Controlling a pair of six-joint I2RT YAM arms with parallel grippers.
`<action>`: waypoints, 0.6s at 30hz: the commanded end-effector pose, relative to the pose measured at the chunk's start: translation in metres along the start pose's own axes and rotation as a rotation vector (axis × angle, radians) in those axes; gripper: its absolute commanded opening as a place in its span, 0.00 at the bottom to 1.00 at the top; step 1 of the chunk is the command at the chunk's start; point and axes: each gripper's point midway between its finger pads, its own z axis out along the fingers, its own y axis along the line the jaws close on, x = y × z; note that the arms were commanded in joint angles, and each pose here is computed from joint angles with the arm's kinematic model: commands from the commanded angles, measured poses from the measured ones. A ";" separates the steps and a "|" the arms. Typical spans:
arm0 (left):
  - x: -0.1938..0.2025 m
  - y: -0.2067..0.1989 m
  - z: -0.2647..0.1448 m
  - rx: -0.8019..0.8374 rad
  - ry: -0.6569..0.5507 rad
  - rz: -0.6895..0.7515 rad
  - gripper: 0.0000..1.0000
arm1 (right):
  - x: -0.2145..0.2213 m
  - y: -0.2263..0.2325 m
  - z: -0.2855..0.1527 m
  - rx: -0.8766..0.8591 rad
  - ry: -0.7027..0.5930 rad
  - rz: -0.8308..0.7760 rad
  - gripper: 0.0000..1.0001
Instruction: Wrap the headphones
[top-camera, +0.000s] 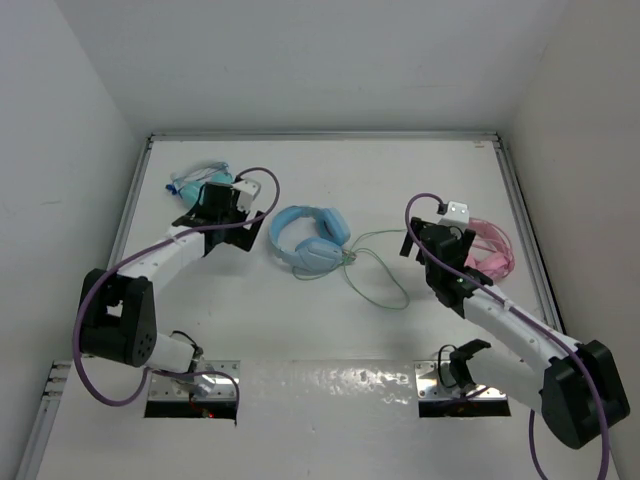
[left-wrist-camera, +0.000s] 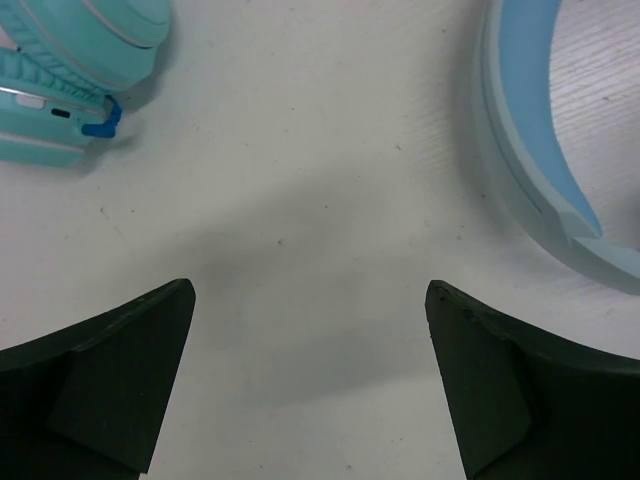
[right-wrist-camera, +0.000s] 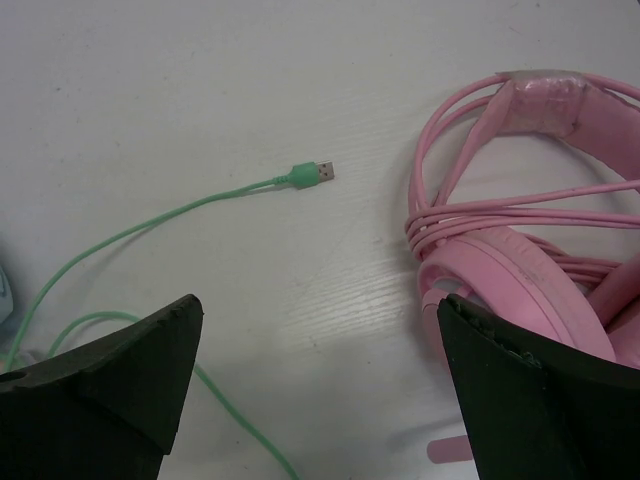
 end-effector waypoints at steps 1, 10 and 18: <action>-0.035 -0.005 -0.009 0.078 -0.105 0.036 0.97 | -0.012 0.009 0.000 -0.040 -0.035 0.006 0.99; -0.119 -0.036 0.051 0.163 -0.047 0.047 0.92 | -0.016 0.096 -0.015 -0.496 0.014 -0.115 0.89; -0.097 -0.076 0.098 0.307 0.059 0.069 0.80 | -0.007 0.086 -0.007 -0.437 0.017 -0.146 0.89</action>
